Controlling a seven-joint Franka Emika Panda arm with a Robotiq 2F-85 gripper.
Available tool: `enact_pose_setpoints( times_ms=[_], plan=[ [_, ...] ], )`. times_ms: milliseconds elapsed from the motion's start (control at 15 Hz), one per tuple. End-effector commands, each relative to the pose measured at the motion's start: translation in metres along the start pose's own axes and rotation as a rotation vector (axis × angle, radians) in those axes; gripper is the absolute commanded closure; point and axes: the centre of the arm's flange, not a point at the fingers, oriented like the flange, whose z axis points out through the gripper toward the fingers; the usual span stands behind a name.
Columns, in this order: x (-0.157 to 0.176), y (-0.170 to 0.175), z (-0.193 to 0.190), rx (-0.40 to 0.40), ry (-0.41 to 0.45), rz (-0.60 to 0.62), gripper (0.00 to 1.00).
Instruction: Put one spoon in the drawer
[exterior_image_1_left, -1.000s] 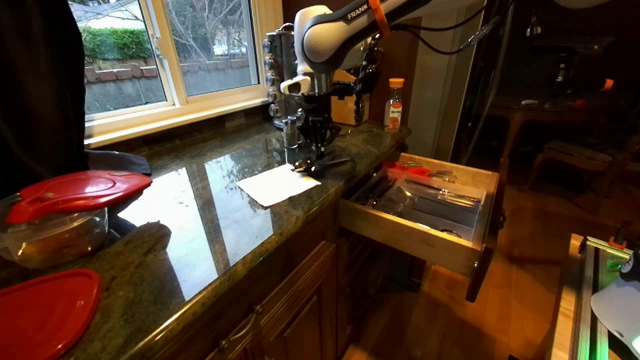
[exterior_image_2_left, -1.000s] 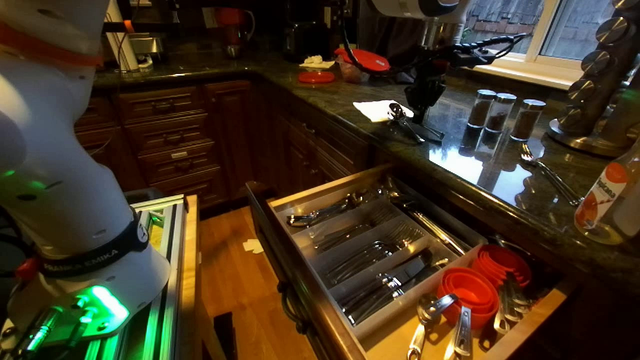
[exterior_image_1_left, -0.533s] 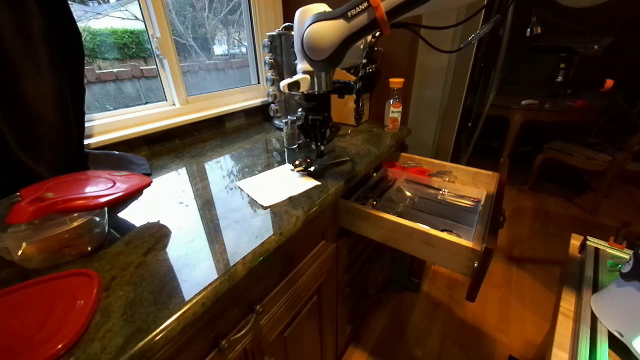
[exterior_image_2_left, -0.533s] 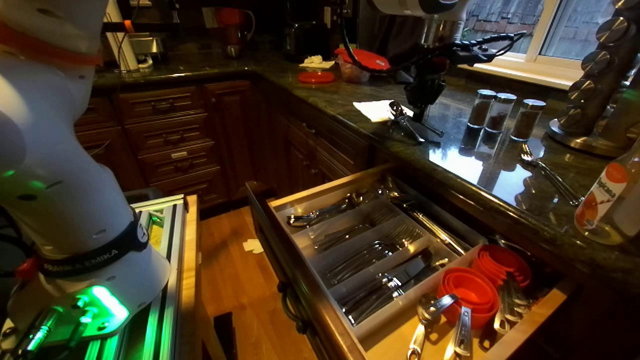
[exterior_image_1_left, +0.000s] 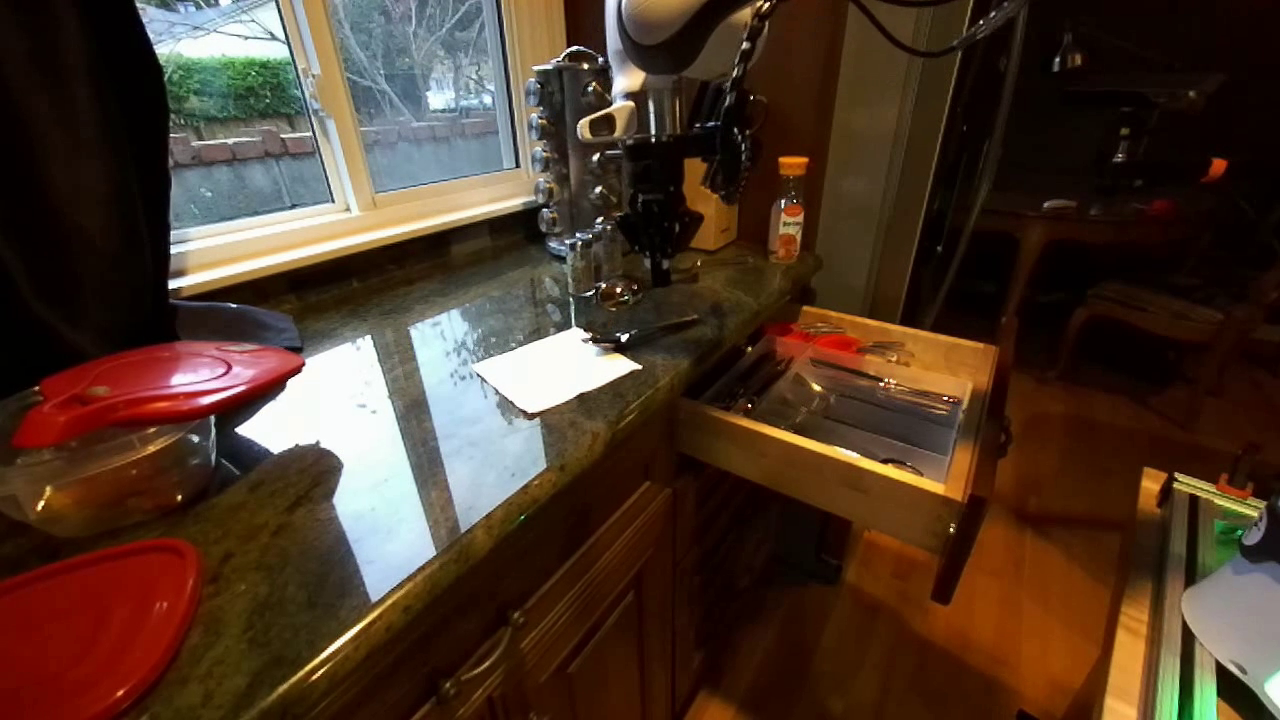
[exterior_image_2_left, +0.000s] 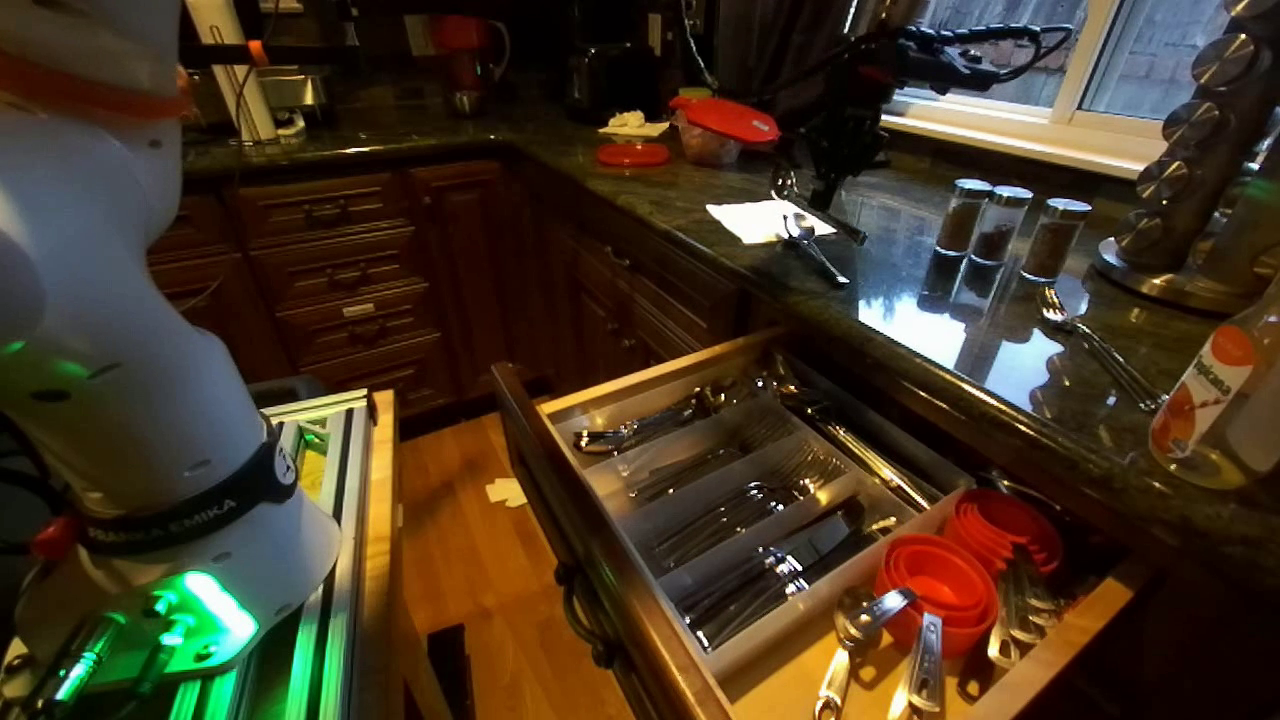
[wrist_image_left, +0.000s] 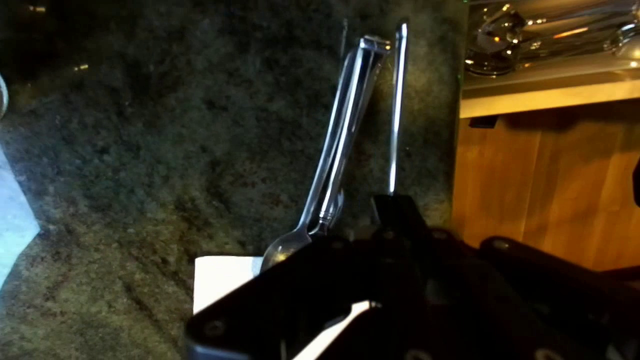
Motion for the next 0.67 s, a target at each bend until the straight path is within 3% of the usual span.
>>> enact_pose_setpoints(
  times_ms=[0, 267, 600],
  plan=[
    [-0.01, -0.051, -0.015, 0.044, 0.056, 0.146, 0.99],
    [-0.022, -0.098, -0.022, 0.029, 0.01, 0.32, 0.99],
    [-0.035, -0.155, -0.015, -0.032, -0.146, 0.524, 0.99]
  ],
)
